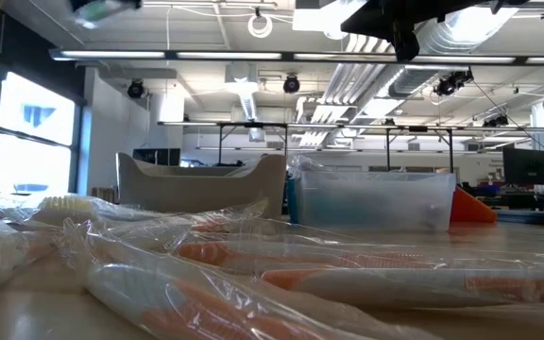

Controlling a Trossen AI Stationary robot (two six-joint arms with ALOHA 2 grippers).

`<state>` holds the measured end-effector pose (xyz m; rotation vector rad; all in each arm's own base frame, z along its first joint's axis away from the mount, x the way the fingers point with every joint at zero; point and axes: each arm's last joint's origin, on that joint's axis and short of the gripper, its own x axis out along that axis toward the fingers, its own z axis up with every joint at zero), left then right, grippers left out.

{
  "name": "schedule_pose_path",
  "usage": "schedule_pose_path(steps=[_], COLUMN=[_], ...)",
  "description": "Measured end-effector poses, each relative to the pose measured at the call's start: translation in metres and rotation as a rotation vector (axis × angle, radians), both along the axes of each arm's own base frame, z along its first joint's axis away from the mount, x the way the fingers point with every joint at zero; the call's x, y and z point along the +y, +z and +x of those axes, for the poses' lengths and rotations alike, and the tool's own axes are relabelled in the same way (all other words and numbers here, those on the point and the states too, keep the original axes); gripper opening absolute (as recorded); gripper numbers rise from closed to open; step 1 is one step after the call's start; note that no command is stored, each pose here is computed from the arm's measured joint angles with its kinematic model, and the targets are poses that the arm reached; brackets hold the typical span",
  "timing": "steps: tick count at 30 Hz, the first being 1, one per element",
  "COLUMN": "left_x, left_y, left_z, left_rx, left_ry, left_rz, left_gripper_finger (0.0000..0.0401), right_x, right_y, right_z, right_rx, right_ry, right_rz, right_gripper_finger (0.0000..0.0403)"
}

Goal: Pick & Place Toothbrushes
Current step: Put the green toothbrush into the blue bin

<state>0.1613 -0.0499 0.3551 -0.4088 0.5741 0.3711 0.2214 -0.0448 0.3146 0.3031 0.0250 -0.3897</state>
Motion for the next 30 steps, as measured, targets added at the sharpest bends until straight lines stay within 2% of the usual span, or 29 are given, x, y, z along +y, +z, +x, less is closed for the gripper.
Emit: schedule_pose_path(steps=[5,13,18,23,30], left_x=[-0.001,-0.003,0.006,0.03,0.06], left_y=[0.023,0.039,0.04,0.035,0.027], left_z=[0.006,0.011,0.015,0.029,0.064], left_rx=[-0.134,-0.258,-0.254,-0.225,-0.235], left_ry=[-0.06,-0.109,-0.074,-0.037,-0.152], left_rz=[0.112,0.177,0.207,0.178,0.16], left_gripper_finger=[0.0016,0.0016,0.0016,0.0016,0.0016], right_x=[0.0,0.0,0.001,0.001,0.002], right_y=[0.0,0.001,0.005,0.009,0.009], right_z=[0.0,0.0,0.0,0.001,0.005], right_rx=[0.0,-0.018,-0.059,-0.094,-0.117], right_ry=[0.0,0.001,0.007,0.031,0.082], right_rz=[0.0,0.008,0.002,-0.005,-0.006], right_gripper_finger=[0.0003,0.0003,0.0003,0.0003,0.0003])
